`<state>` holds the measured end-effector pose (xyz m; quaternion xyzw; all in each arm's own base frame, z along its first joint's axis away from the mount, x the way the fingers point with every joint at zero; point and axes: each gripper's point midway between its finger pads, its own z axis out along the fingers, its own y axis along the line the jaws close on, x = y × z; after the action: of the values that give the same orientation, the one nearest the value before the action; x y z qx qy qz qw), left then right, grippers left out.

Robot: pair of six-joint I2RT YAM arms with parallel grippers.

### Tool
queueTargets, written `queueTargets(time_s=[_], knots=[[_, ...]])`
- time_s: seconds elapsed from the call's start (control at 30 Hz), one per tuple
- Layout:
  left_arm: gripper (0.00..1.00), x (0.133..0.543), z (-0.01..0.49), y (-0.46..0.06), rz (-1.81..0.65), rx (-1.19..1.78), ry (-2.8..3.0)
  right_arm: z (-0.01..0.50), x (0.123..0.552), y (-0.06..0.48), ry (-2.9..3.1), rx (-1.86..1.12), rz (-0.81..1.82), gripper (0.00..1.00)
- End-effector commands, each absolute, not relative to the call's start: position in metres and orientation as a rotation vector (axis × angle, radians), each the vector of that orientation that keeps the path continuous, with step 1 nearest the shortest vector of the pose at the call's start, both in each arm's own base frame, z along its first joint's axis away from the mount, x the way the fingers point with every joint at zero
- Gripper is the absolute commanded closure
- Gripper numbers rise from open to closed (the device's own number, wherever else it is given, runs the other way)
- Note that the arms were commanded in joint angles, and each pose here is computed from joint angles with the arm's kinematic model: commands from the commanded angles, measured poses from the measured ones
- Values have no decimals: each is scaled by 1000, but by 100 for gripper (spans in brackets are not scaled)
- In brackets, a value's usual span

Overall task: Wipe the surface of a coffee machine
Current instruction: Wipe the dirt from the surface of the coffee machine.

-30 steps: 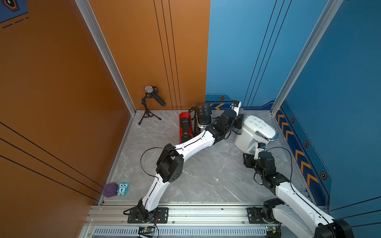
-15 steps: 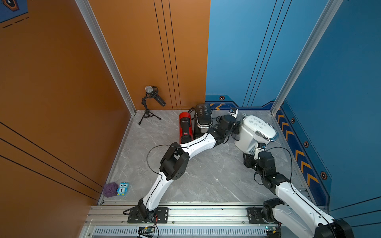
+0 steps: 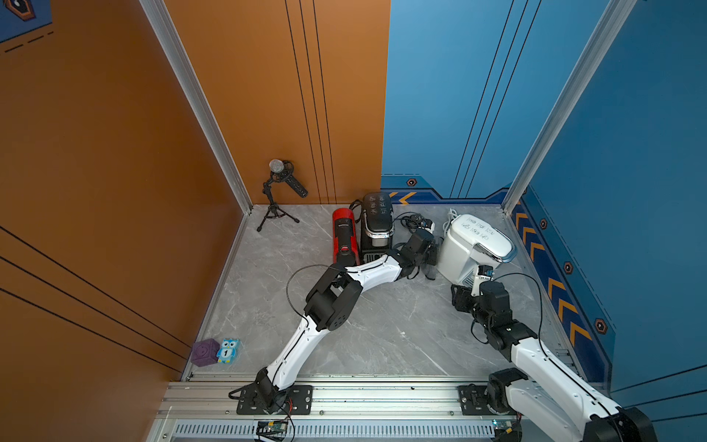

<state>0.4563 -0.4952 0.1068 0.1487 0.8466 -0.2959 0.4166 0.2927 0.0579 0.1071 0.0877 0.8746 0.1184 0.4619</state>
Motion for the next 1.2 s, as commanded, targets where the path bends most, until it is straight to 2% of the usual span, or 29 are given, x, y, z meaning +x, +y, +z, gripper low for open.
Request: queueTargets(time_s=[0.0, 0.33, 0.53, 0.8, 0.93, 1.0, 1.17], knots=[[100, 443, 142, -500, -818, 424, 2087, 118, 299, 57, 2126, 215, 270, 42], [100, 439, 268, -484, -811, 442, 1852, 120, 298, 56, 2120, 218, 264, 42], [100, 425, 313, -479, -810, 478, 1762, 120, 296, 55, 2119, 218, 257, 42], [100, 397, 305, -460, -817, 597, 1778, 127, 300, 58, 2108, 194, 281, 41], [100, 379, 300, -448, -859, 665, 1790, 156, 306, 71, 2057, 158, 400, 39], [100, 371, 299, -443, -873, 689, 1790, 178, 308, 81, 2016, 131, 482, 36], [100, 363, 297, -430, -930, 710, 1804, 240, 309, 112, 1921, -4, 676, 21]])
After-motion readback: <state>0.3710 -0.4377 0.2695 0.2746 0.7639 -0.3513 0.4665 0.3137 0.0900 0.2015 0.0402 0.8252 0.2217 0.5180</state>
